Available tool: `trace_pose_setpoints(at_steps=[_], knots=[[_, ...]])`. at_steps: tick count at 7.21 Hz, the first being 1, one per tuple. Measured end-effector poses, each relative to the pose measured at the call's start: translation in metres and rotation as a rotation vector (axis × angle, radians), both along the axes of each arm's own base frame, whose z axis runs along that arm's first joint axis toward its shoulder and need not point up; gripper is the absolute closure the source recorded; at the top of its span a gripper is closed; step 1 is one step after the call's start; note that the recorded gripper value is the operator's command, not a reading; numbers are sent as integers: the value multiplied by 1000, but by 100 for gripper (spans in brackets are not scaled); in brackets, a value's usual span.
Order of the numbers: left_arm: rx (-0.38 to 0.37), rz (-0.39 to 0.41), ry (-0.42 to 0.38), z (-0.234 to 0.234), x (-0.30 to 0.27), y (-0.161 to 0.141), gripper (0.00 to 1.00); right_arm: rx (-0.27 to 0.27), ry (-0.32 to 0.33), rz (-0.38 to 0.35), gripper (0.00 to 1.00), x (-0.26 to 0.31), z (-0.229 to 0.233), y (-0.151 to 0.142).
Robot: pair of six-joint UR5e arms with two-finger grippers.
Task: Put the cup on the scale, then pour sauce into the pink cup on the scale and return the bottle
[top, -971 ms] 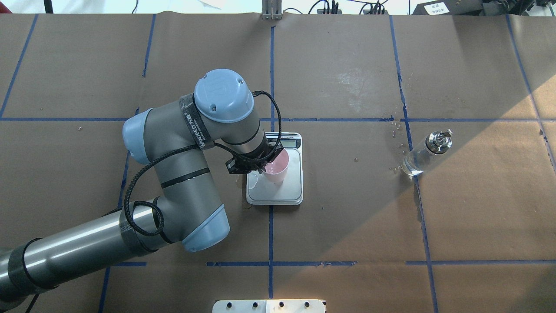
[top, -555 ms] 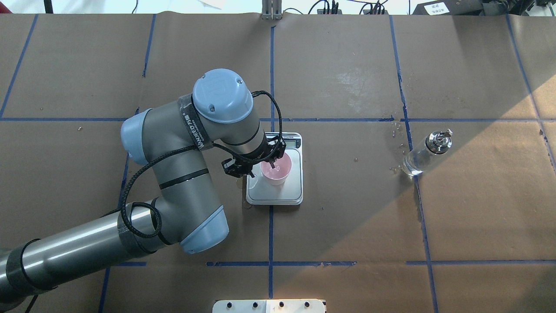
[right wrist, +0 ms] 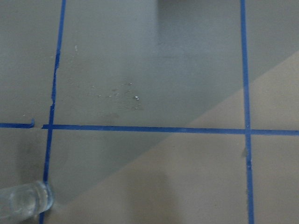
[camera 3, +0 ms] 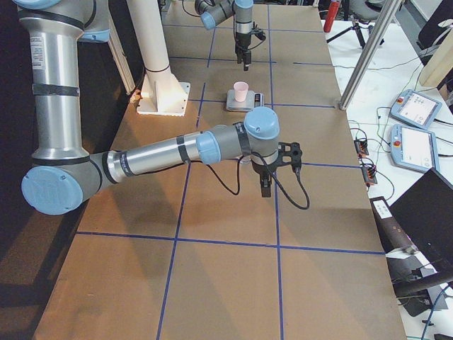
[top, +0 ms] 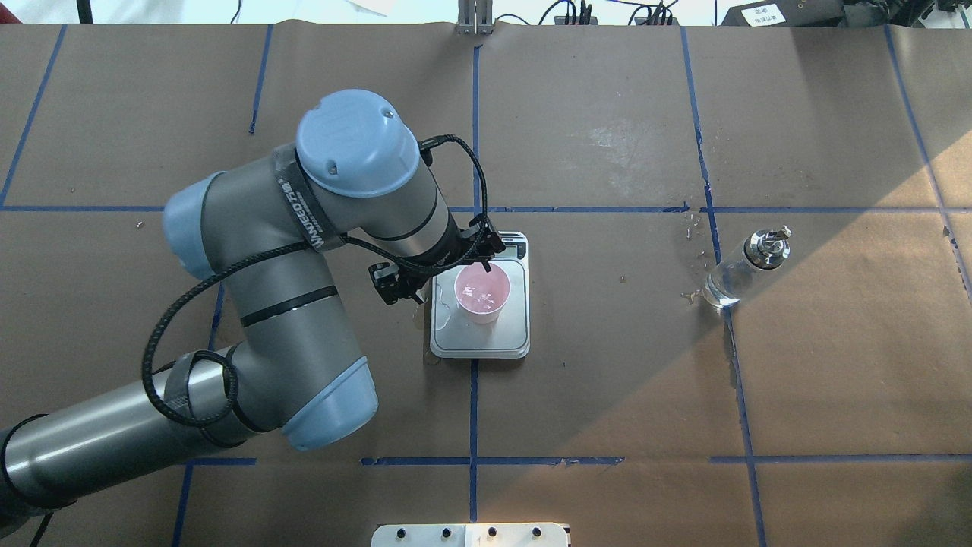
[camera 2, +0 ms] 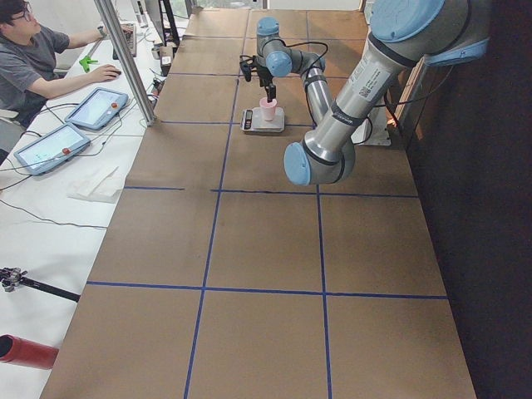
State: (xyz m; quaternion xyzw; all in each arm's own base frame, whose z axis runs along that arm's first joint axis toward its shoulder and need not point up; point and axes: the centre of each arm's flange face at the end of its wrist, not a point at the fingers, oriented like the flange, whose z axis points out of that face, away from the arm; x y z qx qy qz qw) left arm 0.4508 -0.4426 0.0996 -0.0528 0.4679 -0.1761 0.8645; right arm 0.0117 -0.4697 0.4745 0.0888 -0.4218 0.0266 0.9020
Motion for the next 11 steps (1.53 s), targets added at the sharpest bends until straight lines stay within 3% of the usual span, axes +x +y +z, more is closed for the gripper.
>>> trace_pose_setpoints(at_steps=[3, 6, 8, 11], knots=[[116, 28, -35, 22, -96, -45, 0, -46, -39, 62, 0, -75, -100, 65], [257, 60, -97, 69, -173, -63, 0, -59, -54, 186, 0, -153, -138, 124], [340, 100, -160, 103, -213, -77, 0, -19, -11, 296, 0, -218, -139, 151], [468, 205, -272, 169, -274, -87, 0, 117, 73, 484, 0, -306, -112, 182]])
